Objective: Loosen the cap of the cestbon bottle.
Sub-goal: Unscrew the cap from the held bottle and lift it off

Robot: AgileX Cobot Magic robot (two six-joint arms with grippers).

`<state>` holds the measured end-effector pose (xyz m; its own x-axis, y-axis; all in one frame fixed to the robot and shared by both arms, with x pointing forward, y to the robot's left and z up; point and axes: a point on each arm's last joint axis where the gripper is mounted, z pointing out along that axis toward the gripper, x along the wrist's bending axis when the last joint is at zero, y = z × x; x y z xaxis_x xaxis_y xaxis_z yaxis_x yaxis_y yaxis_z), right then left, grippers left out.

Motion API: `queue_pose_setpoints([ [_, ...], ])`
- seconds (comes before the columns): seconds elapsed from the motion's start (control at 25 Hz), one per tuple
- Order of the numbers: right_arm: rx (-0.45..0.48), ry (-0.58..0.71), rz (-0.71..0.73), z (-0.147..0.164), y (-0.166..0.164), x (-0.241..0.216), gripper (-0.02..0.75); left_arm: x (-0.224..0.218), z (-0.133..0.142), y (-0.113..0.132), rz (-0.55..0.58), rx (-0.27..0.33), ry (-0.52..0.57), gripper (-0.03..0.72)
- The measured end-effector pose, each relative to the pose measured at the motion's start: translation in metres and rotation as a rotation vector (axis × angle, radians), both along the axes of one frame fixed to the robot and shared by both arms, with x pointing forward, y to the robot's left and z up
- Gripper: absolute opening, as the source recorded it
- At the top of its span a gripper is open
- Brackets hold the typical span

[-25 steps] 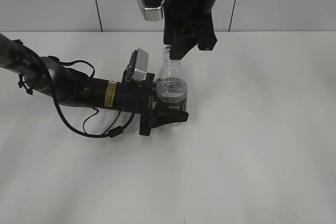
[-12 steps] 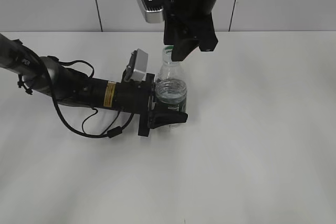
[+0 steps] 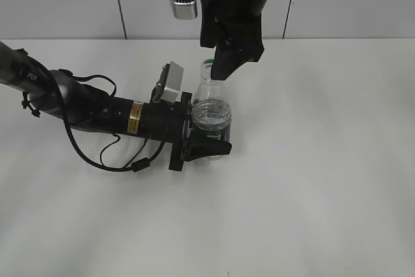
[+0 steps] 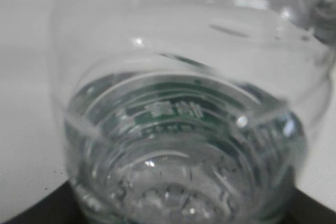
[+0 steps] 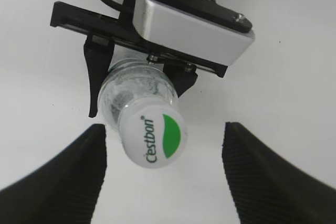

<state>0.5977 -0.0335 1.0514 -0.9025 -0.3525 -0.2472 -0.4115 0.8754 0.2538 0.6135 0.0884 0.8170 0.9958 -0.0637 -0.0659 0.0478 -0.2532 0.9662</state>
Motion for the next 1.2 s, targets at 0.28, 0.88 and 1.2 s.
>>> queue_pose_setpoints([
  [0.28, 0.064, 0.058, -0.234, 0.016, -0.002, -0.004, 0.524, 0.000, 0.000, 0.000, 0.000, -0.001, 0.000, 0.410],
  [0.88, 0.296, 0.439, -1.205, 0.039, 0.003, -0.004, 0.524, 0.001, 0.001, 0.000, 0.010, -0.009, 0.004, 0.410],
  [1.2, 0.296, 0.393, -1.542, 0.034, -0.009, 0.004, 0.524, 0.002, 0.001, -0.001, 0.026, -0.016, 0.007, 0.410],
])
